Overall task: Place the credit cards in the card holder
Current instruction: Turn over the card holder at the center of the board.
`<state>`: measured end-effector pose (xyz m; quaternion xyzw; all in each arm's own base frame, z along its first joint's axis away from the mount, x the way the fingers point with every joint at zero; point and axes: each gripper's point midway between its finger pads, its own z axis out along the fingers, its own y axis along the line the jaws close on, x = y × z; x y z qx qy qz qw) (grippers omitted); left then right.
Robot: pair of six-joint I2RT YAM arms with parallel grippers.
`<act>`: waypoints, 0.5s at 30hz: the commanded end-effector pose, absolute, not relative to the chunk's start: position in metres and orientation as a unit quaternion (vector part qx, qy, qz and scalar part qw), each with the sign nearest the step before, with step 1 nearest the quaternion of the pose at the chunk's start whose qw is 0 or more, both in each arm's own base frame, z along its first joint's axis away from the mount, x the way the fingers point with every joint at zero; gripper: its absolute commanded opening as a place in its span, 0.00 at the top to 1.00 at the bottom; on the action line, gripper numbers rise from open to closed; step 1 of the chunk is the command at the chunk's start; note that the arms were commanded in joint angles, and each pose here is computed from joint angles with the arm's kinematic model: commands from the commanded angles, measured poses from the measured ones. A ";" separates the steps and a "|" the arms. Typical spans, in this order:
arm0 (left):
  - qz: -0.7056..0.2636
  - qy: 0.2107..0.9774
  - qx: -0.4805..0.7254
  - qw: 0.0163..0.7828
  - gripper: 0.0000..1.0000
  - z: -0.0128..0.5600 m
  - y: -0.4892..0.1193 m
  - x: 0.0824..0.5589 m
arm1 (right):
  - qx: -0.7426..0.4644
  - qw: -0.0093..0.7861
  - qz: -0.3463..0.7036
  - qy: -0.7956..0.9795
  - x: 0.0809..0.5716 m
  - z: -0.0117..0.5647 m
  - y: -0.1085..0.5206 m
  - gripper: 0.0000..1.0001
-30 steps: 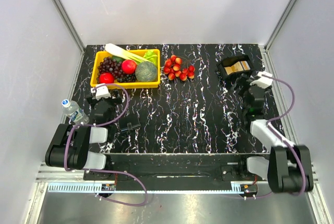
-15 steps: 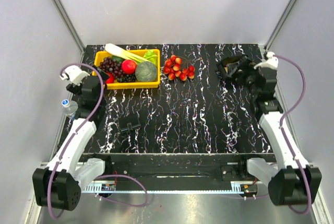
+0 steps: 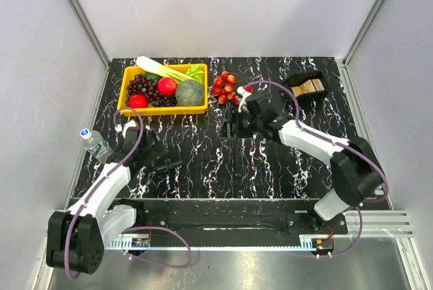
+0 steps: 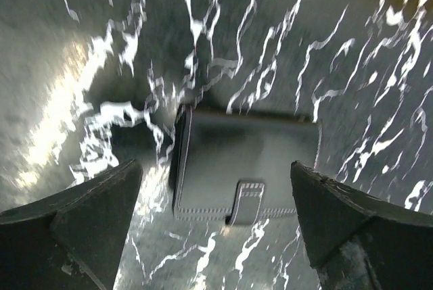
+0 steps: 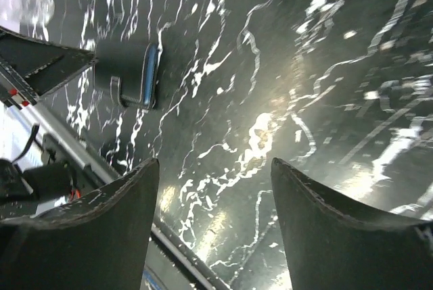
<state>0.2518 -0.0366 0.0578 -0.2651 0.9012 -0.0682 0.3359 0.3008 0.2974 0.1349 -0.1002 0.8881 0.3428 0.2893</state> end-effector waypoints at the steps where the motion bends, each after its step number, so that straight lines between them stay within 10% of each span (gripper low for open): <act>1: -0.124 0.903 -0.276 0.307 0.06 0.048 -0.063 0.237 | -0.124 0.232 0.405 0.876 0.279 0.121 0.344 0.29; 15: -0.163 0.922 -0.204 0.285 0.55 0.043 -0.140 0.239 | -0.123 0.147 0.425 0.885 0.255 0.068 0.378 0.39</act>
